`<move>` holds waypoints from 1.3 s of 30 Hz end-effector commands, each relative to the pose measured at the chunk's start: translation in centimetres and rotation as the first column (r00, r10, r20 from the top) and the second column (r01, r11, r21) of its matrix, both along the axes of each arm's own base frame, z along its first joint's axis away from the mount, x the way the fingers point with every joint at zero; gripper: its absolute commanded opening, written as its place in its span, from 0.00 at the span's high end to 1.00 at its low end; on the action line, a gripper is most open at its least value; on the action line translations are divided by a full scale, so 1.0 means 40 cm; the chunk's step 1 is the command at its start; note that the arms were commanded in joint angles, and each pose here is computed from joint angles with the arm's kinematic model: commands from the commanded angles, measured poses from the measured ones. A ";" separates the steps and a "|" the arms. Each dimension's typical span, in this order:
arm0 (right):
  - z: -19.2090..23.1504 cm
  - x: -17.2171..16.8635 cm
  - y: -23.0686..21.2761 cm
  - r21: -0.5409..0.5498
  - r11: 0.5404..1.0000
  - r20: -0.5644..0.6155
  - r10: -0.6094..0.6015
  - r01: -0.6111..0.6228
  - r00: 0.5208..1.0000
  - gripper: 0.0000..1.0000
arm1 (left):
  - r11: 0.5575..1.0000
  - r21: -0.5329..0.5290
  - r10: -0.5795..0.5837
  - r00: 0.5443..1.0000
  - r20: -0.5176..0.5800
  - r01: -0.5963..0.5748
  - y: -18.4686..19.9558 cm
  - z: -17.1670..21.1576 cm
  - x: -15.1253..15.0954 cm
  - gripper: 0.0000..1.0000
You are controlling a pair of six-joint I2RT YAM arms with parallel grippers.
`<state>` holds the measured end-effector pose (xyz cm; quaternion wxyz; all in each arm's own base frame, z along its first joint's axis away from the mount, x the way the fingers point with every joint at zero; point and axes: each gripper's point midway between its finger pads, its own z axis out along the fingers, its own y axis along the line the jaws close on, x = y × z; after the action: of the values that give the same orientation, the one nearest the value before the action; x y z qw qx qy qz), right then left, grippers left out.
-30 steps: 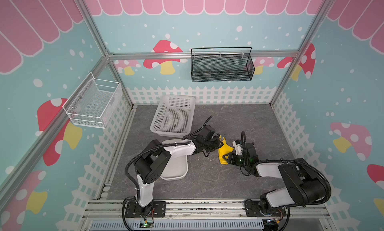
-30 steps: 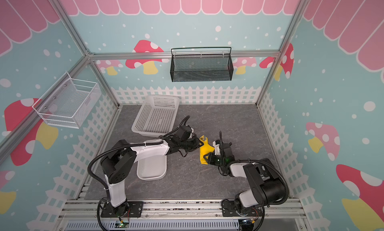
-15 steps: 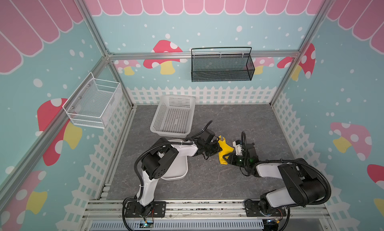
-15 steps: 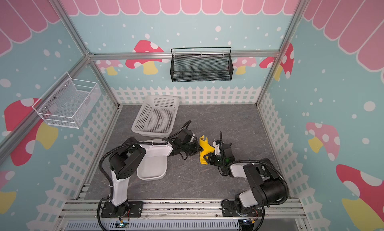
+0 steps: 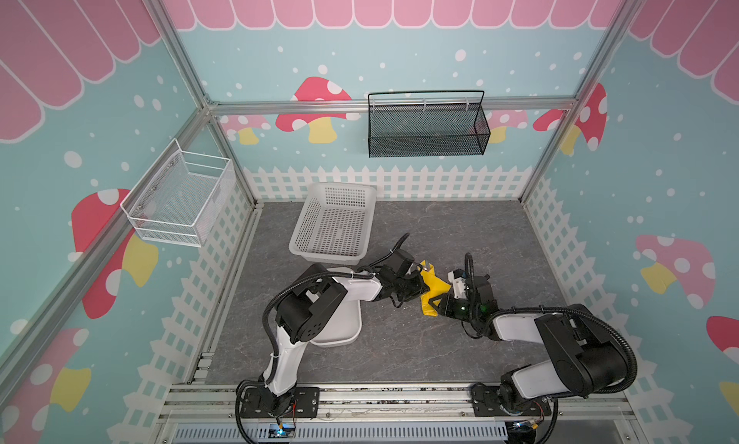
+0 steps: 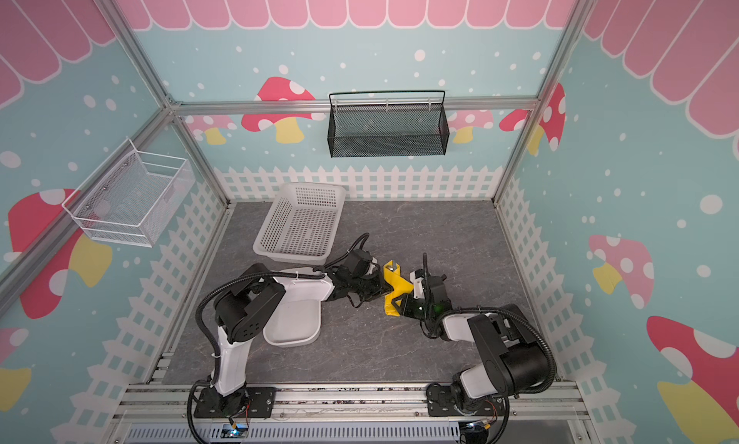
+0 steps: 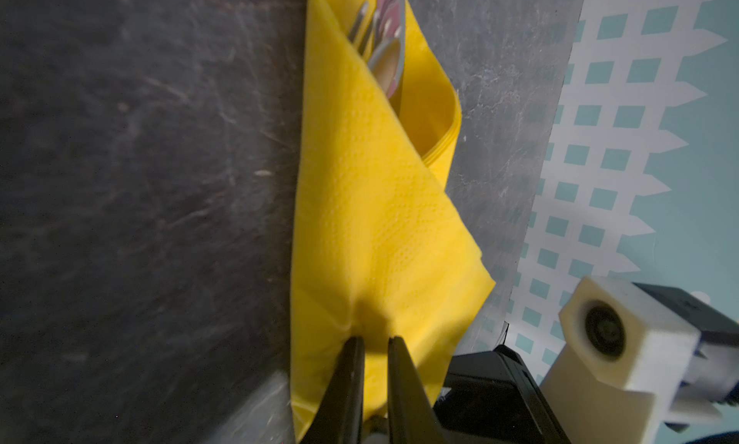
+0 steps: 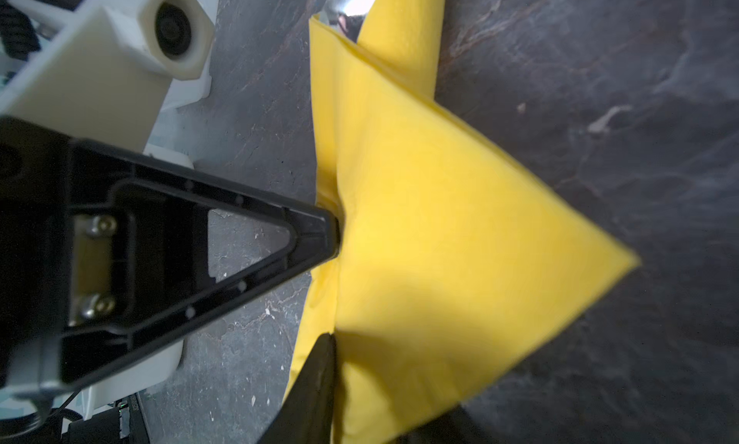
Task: Place the utensils on the paper napkin and roll it up
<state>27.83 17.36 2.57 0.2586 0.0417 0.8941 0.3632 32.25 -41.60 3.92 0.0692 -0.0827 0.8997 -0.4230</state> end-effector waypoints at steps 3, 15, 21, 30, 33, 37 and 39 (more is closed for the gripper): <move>0.000 -0.018 0.000 0.024 1.000 -0.027 0.004 -0.003 1.000 0.69 | 1.000 0.016 -0.004 1.000 -0.022 0.004 -0.005 -0.027 -0.007 0.85; 0.062 0.026 -0.023 0.106 0.993 0.003 -0.054 0.054 0.999 0.50 | 1.000 0.028 -0.002 1.000 -0.026 0.003 -0.005 -0.036 -0.004 0.85; 0.039 0.047 -0.029 0.137 0.986 -0.058 -0.091 0.099 0.994 0.46 | 1.000 0.027 -0.005 1.000 -0.023 0.005 -0.009 -0.034 -0.004 0.85; 0.010 0.040 -0.023 0.146 0.985 -0.090 -0.078 0.091 0.993 0.68 | 1.000 0.022 -0.004 1.000 -0.008 0.005 -0.010 -0.014 -0.002 0.85; 0.001 0.025 -0.027 0.143 0.985 -0.100 -0.079 0.093 0.992 0.74 | 1.000 0.018 -0.009 1.000 0.009 0.009 -0.009 0.008 0.001 0.84; 0.000 0.014 -0.026 0.158 0.984 -0.096 -0.072 0.086 0.993 0.80 | 1.000 0.004 -0.023 0.998 0.051 0.023 -0.008 0.055 0.002 0.81; 0.002 0.013 -0.026 0.164 0.983 -0.094 -0.073 0.088 0.993 0.81 | 0.999 0.003 -0.035 0.997 0.065 0.035 -0.004 0.074 -0.003 0.79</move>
<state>28.71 16.35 2.66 0.2296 0.1126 0.8720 0.4175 32.14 -41.81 4.33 0.0724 -0.0708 0.9016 -0.4205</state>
